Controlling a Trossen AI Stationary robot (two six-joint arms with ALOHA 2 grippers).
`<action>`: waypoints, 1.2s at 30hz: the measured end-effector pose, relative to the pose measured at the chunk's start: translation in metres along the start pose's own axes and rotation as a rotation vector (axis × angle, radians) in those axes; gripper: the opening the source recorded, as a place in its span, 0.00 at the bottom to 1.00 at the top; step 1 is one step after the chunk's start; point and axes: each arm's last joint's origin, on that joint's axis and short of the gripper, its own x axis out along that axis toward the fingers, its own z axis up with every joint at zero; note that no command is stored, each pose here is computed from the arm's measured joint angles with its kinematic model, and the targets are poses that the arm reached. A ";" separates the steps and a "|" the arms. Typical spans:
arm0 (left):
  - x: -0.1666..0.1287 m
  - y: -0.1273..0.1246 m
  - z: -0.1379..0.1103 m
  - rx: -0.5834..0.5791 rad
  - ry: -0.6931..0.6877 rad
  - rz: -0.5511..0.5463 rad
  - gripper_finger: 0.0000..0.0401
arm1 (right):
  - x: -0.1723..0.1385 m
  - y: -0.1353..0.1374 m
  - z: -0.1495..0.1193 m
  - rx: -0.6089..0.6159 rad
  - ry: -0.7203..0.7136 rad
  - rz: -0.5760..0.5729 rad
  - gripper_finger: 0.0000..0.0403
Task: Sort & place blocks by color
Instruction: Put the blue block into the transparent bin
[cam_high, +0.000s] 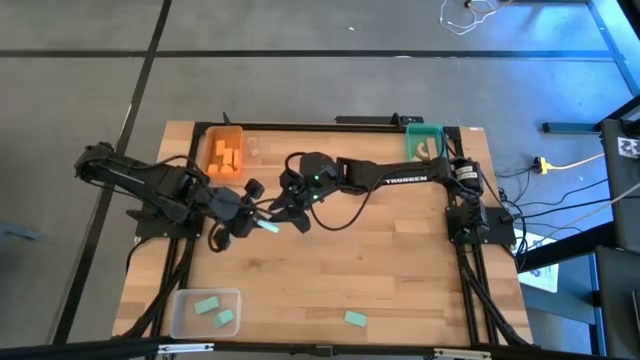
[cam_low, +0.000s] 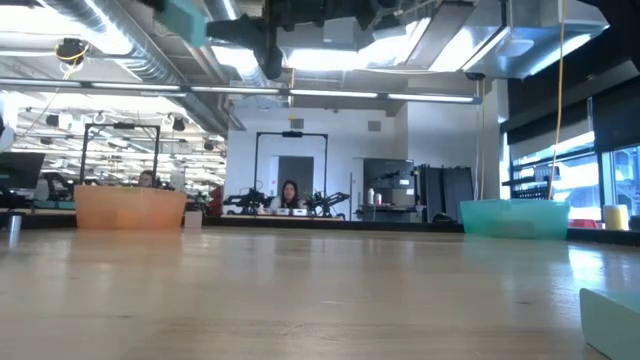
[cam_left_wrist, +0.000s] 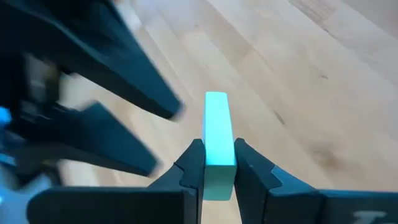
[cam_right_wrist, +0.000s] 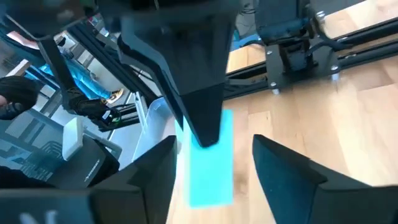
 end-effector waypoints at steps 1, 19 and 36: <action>0.000 -0.001 -0.002 -0.027 0.014 -0.018 0.12 | -0.001 -0.002 0.001 -0.011 -0.002 -0.004 0.53; -0.047 -0.034 -0.031 -0.789 0.207 -0.393 0.12 | -0.019 -0.034 0.014 -0.128 -0.015 -0.012 0.54; -0.045 -0.073 -0.019 -1.121 0.404 -0.300 0.12 | -0.035 -0.056 0.022 -0.180 0.002 0.092 0.54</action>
